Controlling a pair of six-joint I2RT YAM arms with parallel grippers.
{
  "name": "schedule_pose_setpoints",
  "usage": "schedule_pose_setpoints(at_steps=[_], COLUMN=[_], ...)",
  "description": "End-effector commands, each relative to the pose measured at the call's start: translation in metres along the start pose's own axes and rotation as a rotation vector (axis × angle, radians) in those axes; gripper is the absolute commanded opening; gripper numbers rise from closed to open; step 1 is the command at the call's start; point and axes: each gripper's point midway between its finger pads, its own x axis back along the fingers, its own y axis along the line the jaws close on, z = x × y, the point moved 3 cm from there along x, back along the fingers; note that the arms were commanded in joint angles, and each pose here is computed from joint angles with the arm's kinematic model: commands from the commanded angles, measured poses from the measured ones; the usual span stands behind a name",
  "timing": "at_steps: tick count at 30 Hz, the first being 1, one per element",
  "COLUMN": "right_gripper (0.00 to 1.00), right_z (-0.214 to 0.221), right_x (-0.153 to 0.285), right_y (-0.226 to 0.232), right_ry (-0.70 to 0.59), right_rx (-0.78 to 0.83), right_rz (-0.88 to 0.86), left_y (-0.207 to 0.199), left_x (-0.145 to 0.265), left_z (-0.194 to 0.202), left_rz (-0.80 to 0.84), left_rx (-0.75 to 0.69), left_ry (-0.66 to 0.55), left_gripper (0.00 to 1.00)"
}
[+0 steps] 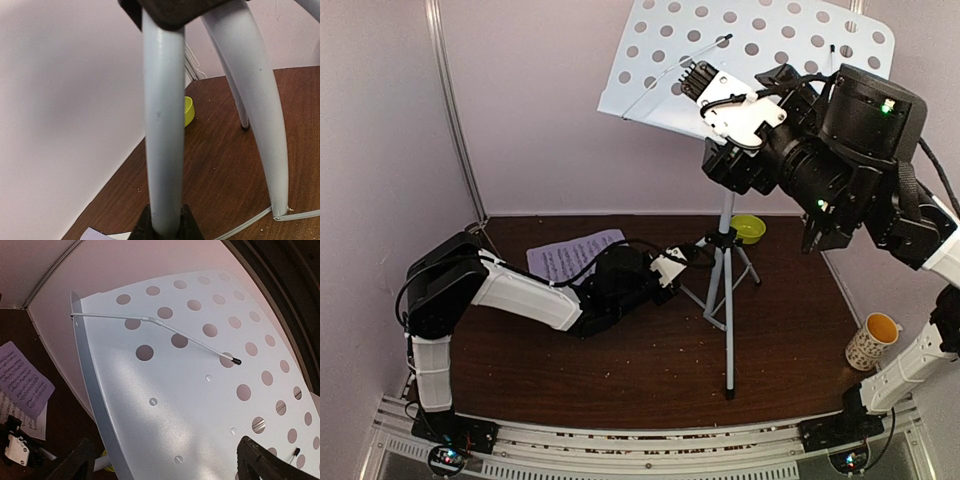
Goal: Set up the instrument practice props
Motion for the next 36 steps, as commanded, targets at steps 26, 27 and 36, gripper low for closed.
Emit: schedule_pose_setpoints(at_steps=[26, 27, 36], right_gripper=[1.0, 0.99, 0.95], right_z=[-0.001, 0.004, 0.068], right_x=[0.062, 0.061, 0.045], right_y=[0.132, 0.138, 0.182], right_ry=[-0.181, -0.163, 0.031], right_rx=[-0.501, -0.503, -0.699], right_rz=[-0.544, -0.542, -0.556], left_y=[-0.008, -0.007, -0.001], left_x=[0.029, 0.031, 0.041], left_z=[-0.024, -0.025, -0.019], left_rz=[0.109, 0.108, 0.127], left_rx=[-0.003, -0.003, -0.005], left_ry=[-0.061, -0.062, -0.042], left_gripper=[0.36, 0.37, 0.36])
